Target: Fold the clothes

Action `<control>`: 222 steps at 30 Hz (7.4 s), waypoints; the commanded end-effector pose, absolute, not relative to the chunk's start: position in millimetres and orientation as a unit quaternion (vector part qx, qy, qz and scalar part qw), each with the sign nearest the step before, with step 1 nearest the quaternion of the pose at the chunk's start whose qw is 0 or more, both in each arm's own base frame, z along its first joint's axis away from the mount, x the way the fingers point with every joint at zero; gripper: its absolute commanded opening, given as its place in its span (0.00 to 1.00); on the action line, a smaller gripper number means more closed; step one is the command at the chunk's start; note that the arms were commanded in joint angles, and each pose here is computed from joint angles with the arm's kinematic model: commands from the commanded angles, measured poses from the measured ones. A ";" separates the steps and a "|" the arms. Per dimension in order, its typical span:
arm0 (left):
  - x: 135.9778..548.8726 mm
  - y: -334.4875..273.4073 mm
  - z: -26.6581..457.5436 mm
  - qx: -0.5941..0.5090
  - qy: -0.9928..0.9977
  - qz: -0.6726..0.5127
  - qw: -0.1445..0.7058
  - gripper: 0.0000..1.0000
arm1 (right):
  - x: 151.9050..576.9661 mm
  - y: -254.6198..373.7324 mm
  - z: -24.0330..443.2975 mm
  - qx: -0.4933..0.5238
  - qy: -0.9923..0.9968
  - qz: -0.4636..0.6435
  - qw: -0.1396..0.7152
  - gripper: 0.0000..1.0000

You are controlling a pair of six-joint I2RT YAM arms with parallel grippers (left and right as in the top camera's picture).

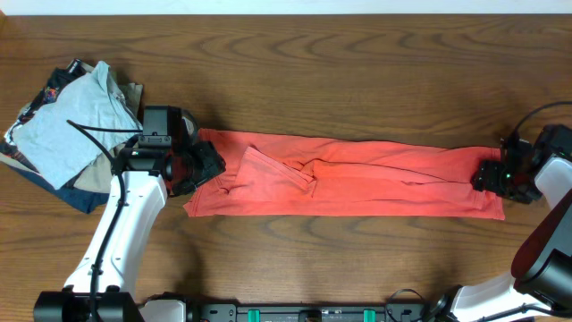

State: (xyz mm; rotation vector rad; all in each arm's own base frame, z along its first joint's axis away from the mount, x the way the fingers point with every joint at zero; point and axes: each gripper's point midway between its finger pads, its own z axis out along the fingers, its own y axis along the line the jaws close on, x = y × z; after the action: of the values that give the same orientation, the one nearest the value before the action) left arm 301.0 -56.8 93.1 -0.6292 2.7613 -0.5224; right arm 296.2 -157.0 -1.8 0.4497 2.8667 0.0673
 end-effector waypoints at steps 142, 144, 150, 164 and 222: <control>307.9 -29.4 -7.3 -0.047 0.996 -0.062 0.044 0.06 | 317.4 68.1 99.4 0.020 0.999 0.009 0.047 0.41; 314.0 -11.2 3.9 -0.062 0.996 -0.033 0.052 0.06 | 317.7 60.4 99.3 0.032 0.998 0.008 0.045 0.41; 328.3 42.5 45.3 -0.142 0.987 0.021 0.066 0.06 | 320.7 32.1 99.2 0.075 0.996 0.006 0.043 0.41; 320.8 -78.7 118.8 -0.048 0.993 -0.078 0.069 0.06 | 317.6 11.9 98.8 0.078 0.996 0.002 0.034 0.42; 359.1 -188.0 131.2 -0.027 0.967 -0.209 0.146 0.55 | 303.5 112.8 118.3 -0.109 0.962 0.247 0.028 0.45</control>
State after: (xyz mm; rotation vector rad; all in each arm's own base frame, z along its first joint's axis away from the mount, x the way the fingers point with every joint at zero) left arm 345.7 -214.0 126.5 -0.0056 2.7980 -0.6346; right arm 305.4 84.0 105.0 -0.1762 3.0522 0.5982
